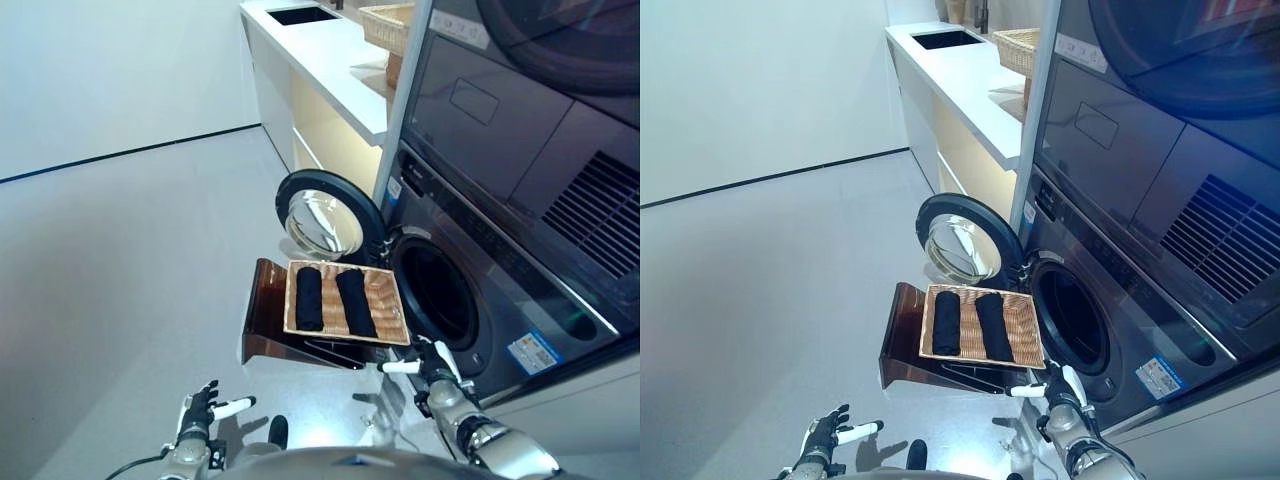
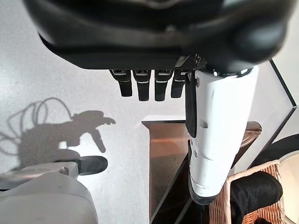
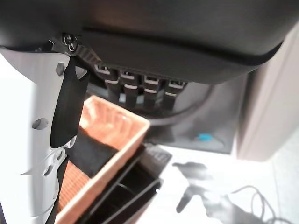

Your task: Pick up the clothes and place them into the washing machine

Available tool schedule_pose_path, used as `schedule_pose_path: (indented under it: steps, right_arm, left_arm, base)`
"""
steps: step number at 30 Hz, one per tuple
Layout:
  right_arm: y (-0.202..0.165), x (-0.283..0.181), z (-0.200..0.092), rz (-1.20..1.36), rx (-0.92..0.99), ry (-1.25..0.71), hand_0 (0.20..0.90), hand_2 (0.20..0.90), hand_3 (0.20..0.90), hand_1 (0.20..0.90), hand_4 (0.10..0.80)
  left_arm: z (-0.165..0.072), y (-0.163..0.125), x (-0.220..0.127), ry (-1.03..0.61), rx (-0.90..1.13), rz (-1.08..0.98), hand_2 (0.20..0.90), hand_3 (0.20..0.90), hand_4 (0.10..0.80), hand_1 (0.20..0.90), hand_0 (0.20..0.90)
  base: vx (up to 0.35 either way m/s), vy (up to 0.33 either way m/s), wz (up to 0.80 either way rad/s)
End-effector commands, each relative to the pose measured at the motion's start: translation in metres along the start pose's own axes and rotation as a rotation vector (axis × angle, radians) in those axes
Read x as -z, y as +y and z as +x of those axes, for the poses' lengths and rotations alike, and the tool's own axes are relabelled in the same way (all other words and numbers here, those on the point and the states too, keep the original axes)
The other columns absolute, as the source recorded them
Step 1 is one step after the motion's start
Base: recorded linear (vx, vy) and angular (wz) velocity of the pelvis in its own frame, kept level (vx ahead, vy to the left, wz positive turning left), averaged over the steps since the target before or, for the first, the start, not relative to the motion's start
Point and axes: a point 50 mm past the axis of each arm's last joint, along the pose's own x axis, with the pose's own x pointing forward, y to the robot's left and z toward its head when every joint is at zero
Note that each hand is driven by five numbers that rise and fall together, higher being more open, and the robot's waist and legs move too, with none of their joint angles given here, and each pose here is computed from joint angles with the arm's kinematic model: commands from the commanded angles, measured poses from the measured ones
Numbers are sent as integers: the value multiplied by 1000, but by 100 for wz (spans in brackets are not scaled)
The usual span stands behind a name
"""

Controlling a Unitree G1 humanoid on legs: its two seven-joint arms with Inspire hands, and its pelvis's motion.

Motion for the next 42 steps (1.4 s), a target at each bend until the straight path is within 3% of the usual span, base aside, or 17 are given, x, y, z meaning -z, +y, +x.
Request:
schedule_pose_path:
  steps: [1,8,15,20,29,42]
  right_arm:
    - [-28,-80,14,-28,115,-227,900,900,900,900,800]
    - [-57,-121,17,-21,207,-305,900,900,900,900,800]
    - [-112,-173,12,37,374,-405,900,900,900,900,800]
    - [-164,-203,1,104,538,-428,900,900,900,900,800]
    - [-225,-222,-21,190,758,-416,900,900,900,900,800]
    - [-272,-225,-43,305,897,-413,900,900,900,900,800]
  left_arm:
    - [15,15,-58,-184,-53,-22,900,900,800,900,900]
    - [17,6,-85,-261,-34,-66,900,900,800,900,900]
    - [16,6,-109,-354,-29,-91,900,900,800,900,900]
    - [4,-4,-133,-521,41,-136,900,900,800,900,900]
    - [-17,-14,-163,-709,127,-151,900,900,800,900,900]
    - [-27,-20,-169,-763,160,-168,900,900,800,900,900]
  base:
    - [-64,-45,12]
    - [-113,1,12]
    - [-85,68,11]
    - [-24,74,12]
    - [-2,55,7]
    - [2,38,6]
